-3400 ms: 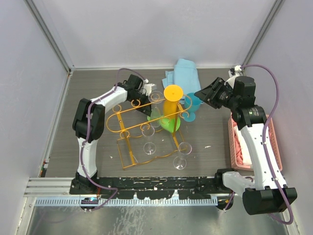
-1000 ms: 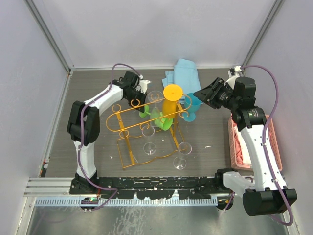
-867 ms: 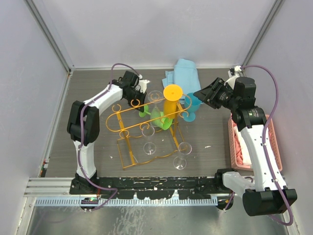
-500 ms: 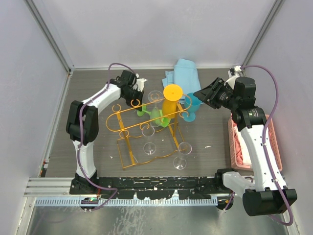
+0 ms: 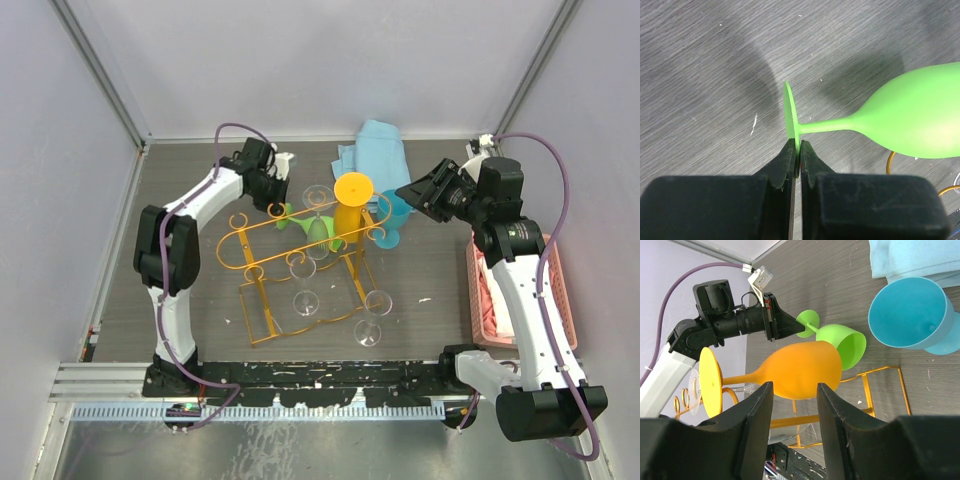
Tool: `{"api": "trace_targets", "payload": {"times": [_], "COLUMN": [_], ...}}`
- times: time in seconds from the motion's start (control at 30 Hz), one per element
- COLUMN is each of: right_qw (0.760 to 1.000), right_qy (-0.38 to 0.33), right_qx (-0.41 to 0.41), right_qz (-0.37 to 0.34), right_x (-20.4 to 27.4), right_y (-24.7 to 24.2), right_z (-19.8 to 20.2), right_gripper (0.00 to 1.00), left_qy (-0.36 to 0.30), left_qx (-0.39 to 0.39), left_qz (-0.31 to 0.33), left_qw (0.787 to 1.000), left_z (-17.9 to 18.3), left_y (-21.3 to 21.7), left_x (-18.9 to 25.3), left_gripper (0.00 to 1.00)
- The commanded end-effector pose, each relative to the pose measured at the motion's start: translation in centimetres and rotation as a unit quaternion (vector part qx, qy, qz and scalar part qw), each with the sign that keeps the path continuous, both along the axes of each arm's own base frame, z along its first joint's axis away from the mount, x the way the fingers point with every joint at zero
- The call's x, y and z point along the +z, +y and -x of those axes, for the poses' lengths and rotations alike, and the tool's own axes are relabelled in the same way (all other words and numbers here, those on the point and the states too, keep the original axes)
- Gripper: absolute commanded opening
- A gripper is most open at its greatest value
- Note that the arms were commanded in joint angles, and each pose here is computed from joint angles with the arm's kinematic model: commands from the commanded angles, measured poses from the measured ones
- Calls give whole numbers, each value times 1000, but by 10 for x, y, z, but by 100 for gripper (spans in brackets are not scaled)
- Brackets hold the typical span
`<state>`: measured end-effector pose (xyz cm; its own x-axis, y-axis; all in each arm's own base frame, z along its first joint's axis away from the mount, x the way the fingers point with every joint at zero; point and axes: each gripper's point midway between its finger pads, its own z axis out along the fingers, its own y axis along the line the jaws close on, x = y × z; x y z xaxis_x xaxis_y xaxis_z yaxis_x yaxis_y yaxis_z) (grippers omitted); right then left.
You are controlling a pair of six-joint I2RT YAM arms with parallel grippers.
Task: Place the wine glass upside down on the wine glass rack
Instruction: Turn the wine glass upside down at the wine rack.
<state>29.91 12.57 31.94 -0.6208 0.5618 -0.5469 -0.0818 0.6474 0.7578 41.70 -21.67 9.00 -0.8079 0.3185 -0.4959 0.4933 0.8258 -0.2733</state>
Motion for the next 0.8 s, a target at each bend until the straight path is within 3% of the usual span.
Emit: {"api": "trace_targets", "payload": {"times": [0.0,0.53,0.77], "right_qw": [999,999,999], "right_qy": [-34,-34,-32], "right_qx": [0,-9,-13], "right_qz": [-7,-9,-8], "right_x": [17,25,31], "right_y": [0,-1,-3], "right_z": [-3,-7,-10], "right_gripper": [46,46,46], "left_qy": [-47,-134,-184], "left_qx": [22,163,239], "left_qz": [8,-42,-63], "left_qw": [999,977,951], "left_z": [-24,-81,-101], "left_y": [3,46,71], "left_x": [27,76,117], "left_gripper": [4,3,3]}}
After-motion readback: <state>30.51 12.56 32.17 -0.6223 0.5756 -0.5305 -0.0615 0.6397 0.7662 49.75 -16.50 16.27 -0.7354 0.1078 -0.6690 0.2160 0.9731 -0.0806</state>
